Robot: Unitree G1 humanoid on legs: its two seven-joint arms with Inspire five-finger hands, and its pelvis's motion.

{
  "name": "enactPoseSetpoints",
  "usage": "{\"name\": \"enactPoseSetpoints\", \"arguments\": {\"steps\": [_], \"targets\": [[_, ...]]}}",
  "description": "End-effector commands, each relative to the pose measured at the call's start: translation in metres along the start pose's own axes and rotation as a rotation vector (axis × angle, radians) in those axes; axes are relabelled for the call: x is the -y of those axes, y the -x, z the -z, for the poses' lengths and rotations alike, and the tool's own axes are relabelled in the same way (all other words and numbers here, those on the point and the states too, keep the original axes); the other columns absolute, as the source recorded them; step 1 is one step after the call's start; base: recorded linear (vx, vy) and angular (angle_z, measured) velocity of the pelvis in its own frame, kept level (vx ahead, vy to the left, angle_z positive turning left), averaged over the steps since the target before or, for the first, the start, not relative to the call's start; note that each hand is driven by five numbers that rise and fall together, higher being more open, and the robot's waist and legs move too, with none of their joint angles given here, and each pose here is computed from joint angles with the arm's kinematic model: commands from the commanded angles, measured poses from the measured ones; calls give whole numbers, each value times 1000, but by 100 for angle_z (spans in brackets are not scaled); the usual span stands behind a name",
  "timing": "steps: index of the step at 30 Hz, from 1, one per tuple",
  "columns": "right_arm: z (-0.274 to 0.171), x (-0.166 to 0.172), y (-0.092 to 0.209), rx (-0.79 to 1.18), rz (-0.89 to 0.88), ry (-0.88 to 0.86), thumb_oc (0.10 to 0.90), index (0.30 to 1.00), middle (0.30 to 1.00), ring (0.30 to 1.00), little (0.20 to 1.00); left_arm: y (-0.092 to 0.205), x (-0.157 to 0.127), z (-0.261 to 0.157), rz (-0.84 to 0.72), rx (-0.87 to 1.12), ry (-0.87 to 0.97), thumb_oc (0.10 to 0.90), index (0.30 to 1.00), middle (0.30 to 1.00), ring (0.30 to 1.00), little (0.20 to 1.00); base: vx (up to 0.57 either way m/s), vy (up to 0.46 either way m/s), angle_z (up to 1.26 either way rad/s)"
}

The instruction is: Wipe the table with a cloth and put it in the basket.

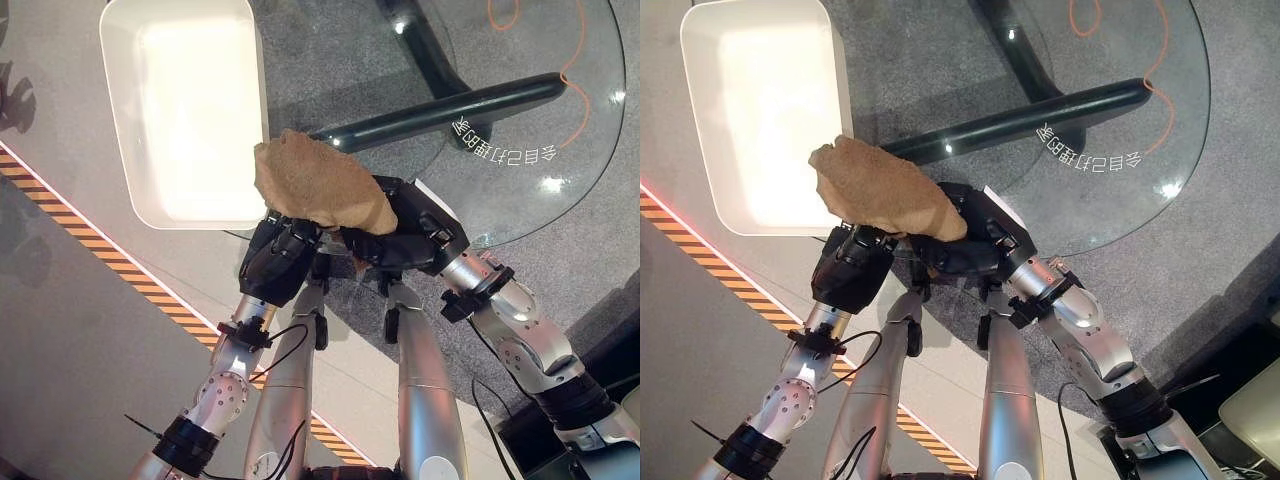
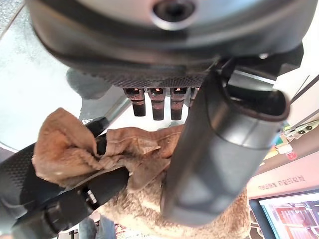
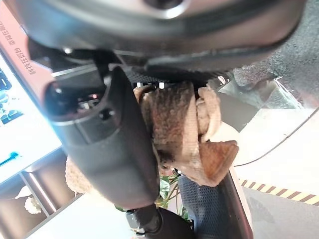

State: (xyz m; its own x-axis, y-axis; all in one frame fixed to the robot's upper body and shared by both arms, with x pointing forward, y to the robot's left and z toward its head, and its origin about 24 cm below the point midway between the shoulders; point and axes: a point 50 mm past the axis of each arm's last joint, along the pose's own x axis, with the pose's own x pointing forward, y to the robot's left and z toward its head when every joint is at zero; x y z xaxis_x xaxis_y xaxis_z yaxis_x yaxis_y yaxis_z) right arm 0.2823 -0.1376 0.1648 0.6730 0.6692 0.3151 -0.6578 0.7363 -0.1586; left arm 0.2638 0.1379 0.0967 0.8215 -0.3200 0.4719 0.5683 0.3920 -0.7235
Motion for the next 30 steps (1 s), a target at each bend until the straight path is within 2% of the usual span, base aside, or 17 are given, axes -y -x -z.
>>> {"name": "enactPoseSetpoints", "arguments": {"steps": [1, 7, 17, 22, 30], "targets": [[-50, -45, -13, 280, -255, 47, 100, 300, 300, 300, 200, -11, 40, -16, 187, 107, 8, 800, 900, 900, 900, 900, 0, 0, 0], [-40, -52, -17, 194, -264, 97, 100, 300, 300, 300, 200, -16, 45, -14, 155, 100, -2, 800, 900, 900, 900, 900, 0, 0, 0], [-18, -75, -23, -10, -392, 250, 100, 300, 300, 300, 200, -20, 46, -8, 59, 108, -50, 800, 900, 900, 900, 900, 0, 0, 0], [-11, -76, -24, -55, -407, 169, 100, 300, 300, 300, 200, -20, 49, -6, 94, 91, -30, 800, 900, 900, 900, 900, 0, 0, 0], [-5, -72, -28, -11, -293, -7, 100, 300, 300, 300, 200, -17, 52, 4, 147, 50, -14, 800, 900, 900, 900, 900, 9, 10, 0]]}}
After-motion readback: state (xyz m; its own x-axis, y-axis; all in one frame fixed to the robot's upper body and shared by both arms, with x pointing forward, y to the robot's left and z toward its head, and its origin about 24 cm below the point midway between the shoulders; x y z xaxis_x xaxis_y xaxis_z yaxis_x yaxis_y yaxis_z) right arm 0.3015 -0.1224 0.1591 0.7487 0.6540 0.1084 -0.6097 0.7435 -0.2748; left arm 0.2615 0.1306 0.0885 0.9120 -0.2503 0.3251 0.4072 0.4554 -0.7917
